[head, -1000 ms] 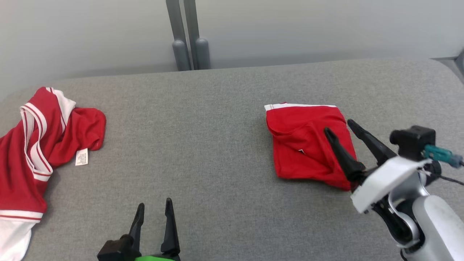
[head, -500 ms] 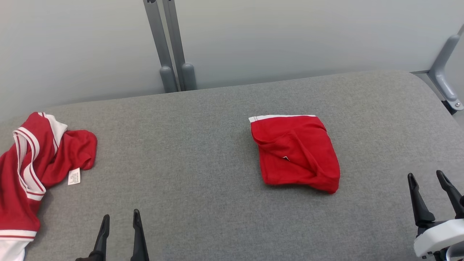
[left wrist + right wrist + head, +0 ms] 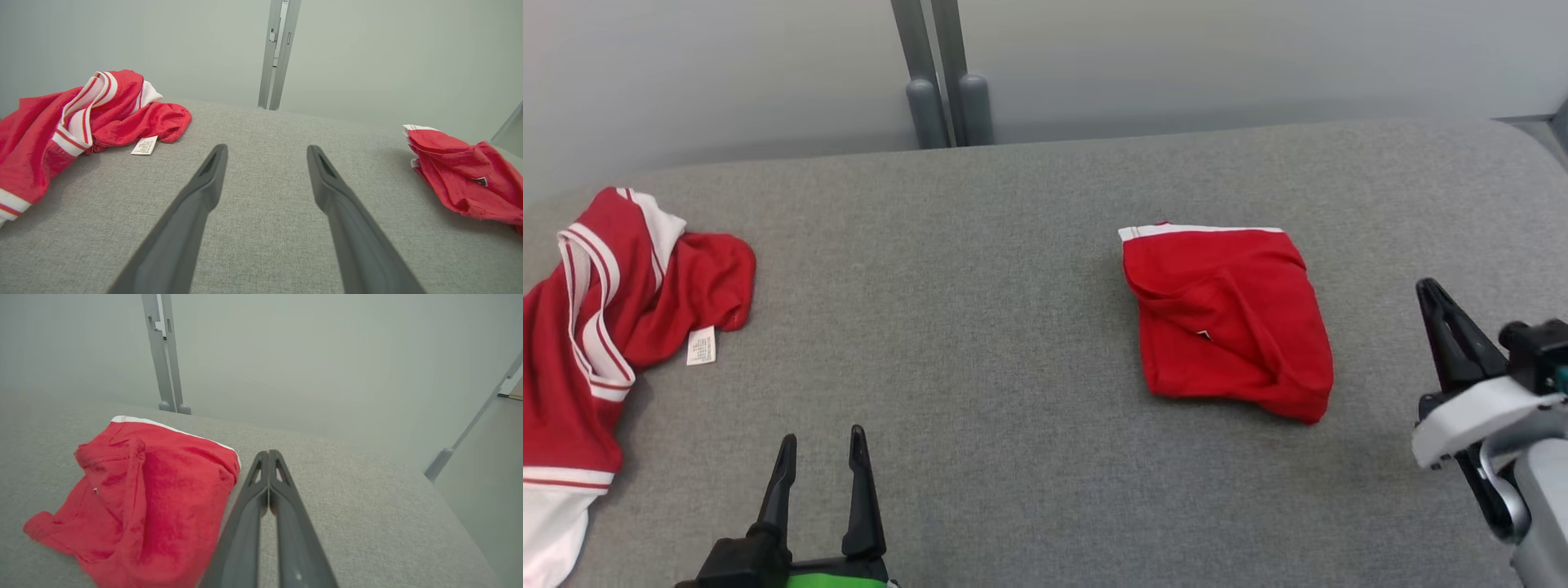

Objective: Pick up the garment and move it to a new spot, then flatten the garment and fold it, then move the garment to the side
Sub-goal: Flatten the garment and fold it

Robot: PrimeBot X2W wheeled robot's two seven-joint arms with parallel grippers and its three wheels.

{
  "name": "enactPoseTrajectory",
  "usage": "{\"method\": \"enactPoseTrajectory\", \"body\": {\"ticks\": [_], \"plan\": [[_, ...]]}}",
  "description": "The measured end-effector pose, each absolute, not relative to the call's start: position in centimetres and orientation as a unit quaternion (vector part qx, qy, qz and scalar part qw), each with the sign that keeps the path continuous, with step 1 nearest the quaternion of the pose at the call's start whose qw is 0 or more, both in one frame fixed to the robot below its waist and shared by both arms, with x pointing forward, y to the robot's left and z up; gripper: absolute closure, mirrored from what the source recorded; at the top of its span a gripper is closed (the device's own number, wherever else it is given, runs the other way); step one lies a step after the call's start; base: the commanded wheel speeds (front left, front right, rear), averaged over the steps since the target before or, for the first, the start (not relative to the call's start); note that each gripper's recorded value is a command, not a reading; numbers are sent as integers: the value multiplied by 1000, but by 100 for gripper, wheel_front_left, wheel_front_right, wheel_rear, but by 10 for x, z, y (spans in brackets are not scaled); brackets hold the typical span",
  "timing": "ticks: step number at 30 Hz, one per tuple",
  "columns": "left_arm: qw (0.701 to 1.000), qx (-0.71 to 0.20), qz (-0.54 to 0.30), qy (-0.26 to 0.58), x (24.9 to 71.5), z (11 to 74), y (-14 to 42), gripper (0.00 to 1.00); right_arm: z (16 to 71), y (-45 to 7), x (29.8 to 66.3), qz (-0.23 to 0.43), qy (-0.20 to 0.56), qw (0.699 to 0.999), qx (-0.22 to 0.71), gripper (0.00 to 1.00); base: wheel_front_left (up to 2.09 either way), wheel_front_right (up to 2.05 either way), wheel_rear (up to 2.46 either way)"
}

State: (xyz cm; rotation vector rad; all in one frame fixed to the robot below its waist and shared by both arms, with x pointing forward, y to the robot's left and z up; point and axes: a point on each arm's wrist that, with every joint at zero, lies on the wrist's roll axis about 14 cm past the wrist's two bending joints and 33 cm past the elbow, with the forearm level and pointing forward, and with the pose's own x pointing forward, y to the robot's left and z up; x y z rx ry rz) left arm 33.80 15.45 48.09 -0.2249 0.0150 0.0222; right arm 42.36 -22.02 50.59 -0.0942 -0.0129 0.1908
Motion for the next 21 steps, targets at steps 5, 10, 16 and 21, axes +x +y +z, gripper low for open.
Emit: {"method": "enactPoseTrajectory", "body": {"ticks": [5, 10, 16, 21], "plan": [[993, -111, 25, 19, 343, 474, 159, 0, 475, -177, 458, 154, 38, 985, -61, 100, 0, 0, 0], [992, -110, 55, 30, 339, 466, 174, 0, 442, -132, 470, 207, 84, 973, -49, 100, 0, 0, 0], [991, -106, 77, 40, 335, 460, 185, 0, 425, -100, 468, 249, 106, 962, -36, 100, 0, 0, 0], [990, -111, 73, 39, 336, 461, 182, 0, 420, -76, 442, 299, 118, 947, -21, 100, 0, 0, 0]]}}
